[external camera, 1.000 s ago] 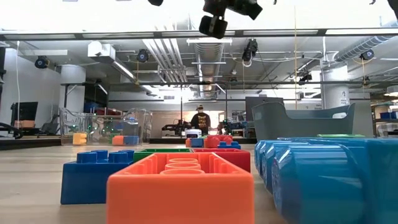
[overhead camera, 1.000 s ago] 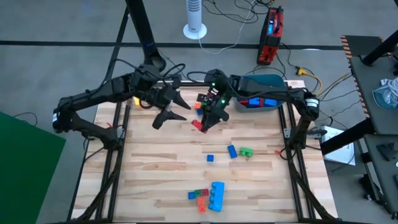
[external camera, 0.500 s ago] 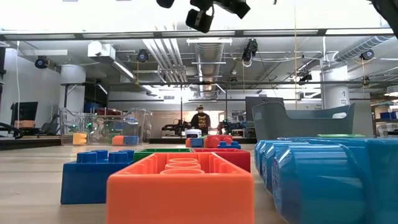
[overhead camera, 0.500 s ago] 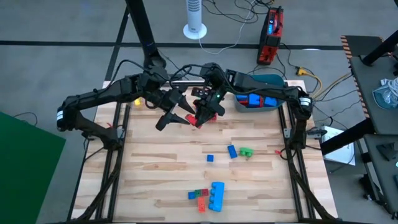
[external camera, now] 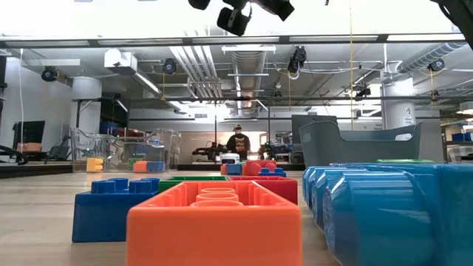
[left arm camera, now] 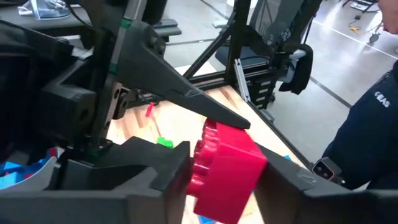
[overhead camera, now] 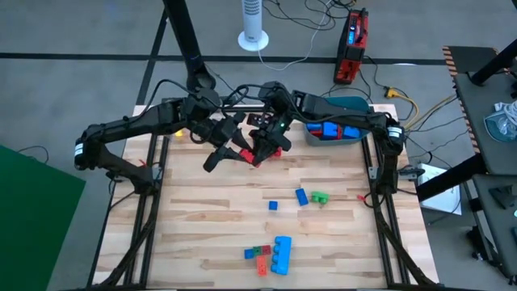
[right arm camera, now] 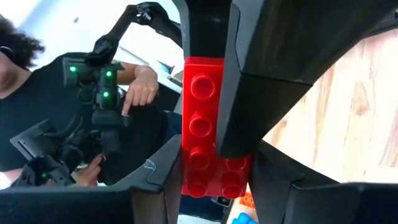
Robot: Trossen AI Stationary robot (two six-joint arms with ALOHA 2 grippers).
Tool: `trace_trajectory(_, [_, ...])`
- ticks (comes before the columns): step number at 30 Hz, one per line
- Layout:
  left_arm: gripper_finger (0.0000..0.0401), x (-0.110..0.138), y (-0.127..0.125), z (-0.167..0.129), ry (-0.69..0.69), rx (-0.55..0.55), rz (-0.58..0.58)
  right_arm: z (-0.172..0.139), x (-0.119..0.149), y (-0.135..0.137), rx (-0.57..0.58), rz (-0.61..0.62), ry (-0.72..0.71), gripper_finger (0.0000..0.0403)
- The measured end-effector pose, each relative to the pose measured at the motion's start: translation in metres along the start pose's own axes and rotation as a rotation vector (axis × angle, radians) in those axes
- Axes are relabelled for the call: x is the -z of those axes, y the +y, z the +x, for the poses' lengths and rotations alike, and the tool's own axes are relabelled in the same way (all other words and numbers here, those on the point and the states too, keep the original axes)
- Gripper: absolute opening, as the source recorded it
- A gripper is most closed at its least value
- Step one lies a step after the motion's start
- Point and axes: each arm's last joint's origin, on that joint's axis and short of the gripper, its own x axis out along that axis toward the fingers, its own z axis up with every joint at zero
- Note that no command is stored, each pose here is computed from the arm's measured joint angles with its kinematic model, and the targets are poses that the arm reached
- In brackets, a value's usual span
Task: Sort blocks by size
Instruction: Put the small red game piece into the transparent bin
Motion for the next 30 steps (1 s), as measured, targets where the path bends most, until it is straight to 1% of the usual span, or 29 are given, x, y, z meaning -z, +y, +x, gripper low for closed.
trace_trajectory(4, [0.0089, 0.0, 0.0, 0.0, 0.0, 0.0, 0.007, 0.0, 0.0, 0.0, 0.0, -0.001, 0.0, 0.0132])
trace_trajectory(9, [0.0087, 0.001, -0.001, -0.001, 0.01, -0.004, 0.002, 0.0, 0.0, -0.001, 0.02, 0.008, -0.009, 0.0135])
trace_trajectory(10, [0.0087, 0.001, -0.001, -0.002, 0.017, -0.017, -0.001, -0.001, -0.001, -0.001, 0.026, 0.012, -0.013, 0.0148])
trace_trajectory(12, [0.0085, 0.003, -0.003, -0.005, 0.049, -0.045, -0.035, -0.002, 0.0, -0.003, 0.052, 0.048, -0.023, 0.0194])
trace_trajectory(15, [0.0082, 0.006, -0.005, -0.012, 0.09, -0.101, -0.053, -0.008, 0.0, -0.006, 0.064, 0.097, -0.028, 0.0261])
trace_trajectory(17, [0.0079, 0.008, -0.007, -0.019, 0.127, -0.135, -0.073, -0.014, 0.001, -0.007, 0.072, 0.122, -0.031, 0.0291])
trace_trajectory(20, [0.0078, 0.014, -0.01, -0.03, 0.189, -0.18, -0.107, -0.023, 0.003, -0.009, 0.084, 0.156, -0.034, 0.0314])
trace_trajectory(22, [0.008, 0.018, -0.012, -0.036, 0.241, -0.235, -0.134, -0.029, 0.004, -0.011, 0.093, 0.184, -0.039, 0.0318])
trace_trajectory(24, [0.0088, 0.022, -0.011, -0.043, 0.303, -0.326, -0.17, -0.036, 0.005, -0.015, 0.113, 0.221, -0.044, 0.0316])
trace_trajectory(27, [0.0095, 0.034, -0.005, -0.054, 0.427, -0.498, -0.25, -0.044, 0.008, -0.02, 0.19, 0.258, -0.064, 0.0303])
trace_trajectory(30, [0.0093, 0.048, 0.009, -0.067, 0.55, -0.699, -0.373, -0.049, 0.01, -0.024, 0.277, 0.28, -0.081, 0.0288])
